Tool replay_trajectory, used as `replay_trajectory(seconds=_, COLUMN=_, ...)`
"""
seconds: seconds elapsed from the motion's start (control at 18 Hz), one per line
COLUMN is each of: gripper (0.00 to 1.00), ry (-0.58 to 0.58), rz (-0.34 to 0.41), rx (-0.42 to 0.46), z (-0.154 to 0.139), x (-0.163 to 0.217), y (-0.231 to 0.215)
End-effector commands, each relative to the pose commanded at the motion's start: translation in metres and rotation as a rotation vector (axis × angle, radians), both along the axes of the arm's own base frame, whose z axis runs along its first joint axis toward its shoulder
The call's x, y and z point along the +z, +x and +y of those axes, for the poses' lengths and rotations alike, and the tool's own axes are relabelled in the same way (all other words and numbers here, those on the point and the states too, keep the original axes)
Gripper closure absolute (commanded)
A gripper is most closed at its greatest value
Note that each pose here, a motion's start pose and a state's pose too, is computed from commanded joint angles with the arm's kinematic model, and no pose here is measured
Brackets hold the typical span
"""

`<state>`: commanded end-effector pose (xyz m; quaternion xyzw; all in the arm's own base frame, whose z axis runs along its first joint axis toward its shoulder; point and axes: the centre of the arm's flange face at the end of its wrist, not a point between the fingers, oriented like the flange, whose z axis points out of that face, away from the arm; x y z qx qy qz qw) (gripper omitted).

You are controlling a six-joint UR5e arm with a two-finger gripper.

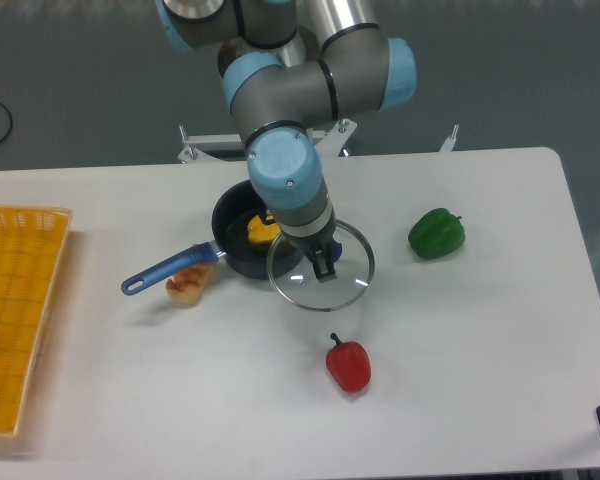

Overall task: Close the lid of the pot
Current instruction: 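Move the held glass lid over the saucepan rim and lower it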

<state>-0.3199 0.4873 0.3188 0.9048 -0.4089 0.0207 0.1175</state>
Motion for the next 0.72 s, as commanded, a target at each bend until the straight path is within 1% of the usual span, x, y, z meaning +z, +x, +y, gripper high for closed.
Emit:
replay_trajectory(seconds=0.17, gripper=0.42, ry=-0.02, rz=-0.015, rx=-0.011, z=-0.001, x=0.003, y=0.009)
replay_trajectory(seconds=0.28, gripper=0.42, ry=-0.035, rz=-0.024, rx=-0.033, z=0.004, x=0.001, y=0.025)
replay_trajectory(seconds=0.33, gripper=0.41, ry=-0.039, rz=-0.026, rx=-0.029, z=0.003, x=-0.001, y=0.028)
replay_trajectory(seconds=0.56, gripper=0.41, ry=-0.053, rz=-0.033, rx=-0.041, z=0.001, x=-0.008, y=0.049)
replay_trajectory(seconds=0.72, gripper=0.41, ry=-0.071, rz=-0.022, rx=-0.055, z=0.0, x=-0.011, y=0.055)
